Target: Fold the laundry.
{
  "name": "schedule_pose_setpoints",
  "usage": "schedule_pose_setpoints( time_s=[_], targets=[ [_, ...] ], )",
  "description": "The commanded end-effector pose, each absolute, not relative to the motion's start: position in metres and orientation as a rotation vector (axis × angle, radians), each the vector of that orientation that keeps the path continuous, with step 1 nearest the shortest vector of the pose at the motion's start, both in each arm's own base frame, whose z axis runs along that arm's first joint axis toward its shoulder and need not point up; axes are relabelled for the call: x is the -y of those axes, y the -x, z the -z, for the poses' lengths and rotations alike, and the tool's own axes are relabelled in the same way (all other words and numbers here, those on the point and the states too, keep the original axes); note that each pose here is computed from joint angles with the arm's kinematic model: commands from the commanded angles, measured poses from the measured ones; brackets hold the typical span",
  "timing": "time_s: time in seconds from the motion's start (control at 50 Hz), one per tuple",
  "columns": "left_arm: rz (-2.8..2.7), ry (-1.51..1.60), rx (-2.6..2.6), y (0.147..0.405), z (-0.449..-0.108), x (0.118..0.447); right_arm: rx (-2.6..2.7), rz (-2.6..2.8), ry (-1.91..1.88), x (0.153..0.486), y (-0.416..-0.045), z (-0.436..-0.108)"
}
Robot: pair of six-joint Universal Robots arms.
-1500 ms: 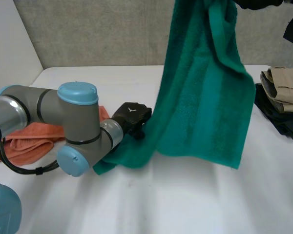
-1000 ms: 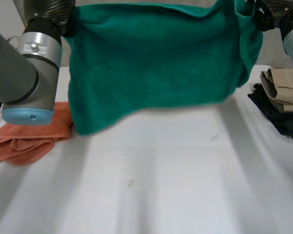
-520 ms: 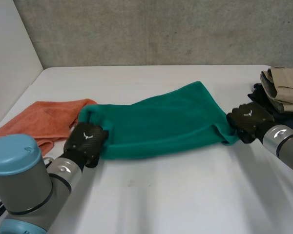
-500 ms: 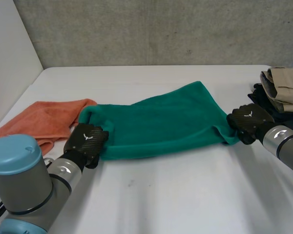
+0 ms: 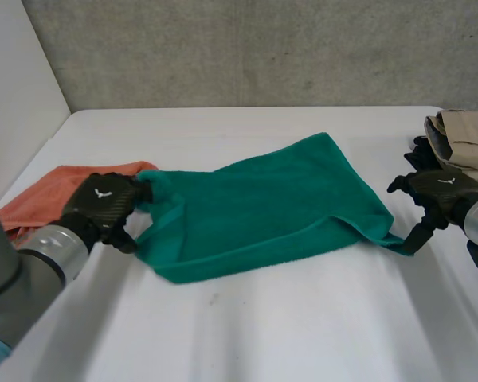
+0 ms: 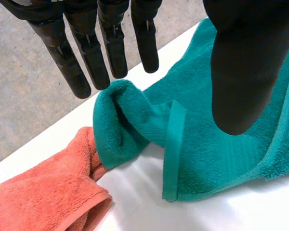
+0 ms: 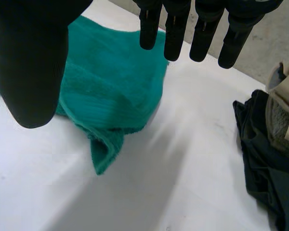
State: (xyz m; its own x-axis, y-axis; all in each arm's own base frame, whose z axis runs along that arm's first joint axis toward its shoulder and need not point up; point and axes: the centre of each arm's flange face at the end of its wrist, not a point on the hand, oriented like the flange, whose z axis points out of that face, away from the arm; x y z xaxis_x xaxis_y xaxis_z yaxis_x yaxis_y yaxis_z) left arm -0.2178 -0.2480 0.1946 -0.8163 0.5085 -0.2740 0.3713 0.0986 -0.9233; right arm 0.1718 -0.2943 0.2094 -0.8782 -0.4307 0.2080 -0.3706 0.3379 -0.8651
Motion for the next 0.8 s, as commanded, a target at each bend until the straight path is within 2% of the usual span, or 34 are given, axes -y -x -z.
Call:
schedule_pose_setpoints(
  time_s=[0.02,0.1,0.26,0.36,0.58,0.7,0.8],
  targets=[
    [-1.766,0.898,2.253,0.200,-0.202,0.261,-2.488,1.634,0.915,0.269,-0.184,-0.217],
    [-1.681,0.928,2.275,0.194,-0.196,0.259,-2.498,1.635,0.975,0.255,-0.192,-0.207],
    [-1.605,1.052,2.247,0.191,-0.173,0.263,-2.548,1.709,0.940,0.251,-0.200,-0.173],
    [-1.615,1.165,2.195,0.192,-0.157,0.271,-2.502,1.811,0.929,0.259,-0.205,-0.155],
    [-1.561,1.221,2.136,0.207,-0.137,0.267,-2.409,1.991,1.015,0.285,-0.210,-0.129],
    [-1.554,1.248,2.123,0.218,-0.129,0.262,-2.431,2.016,1.063,0.298,-0.206,-0.123],
    [-1.588,1.271,2.114,0.225,-0.126,0.263,-2.421,2.049,1.035,0.305,-0.200,-0.131]
  ],
)
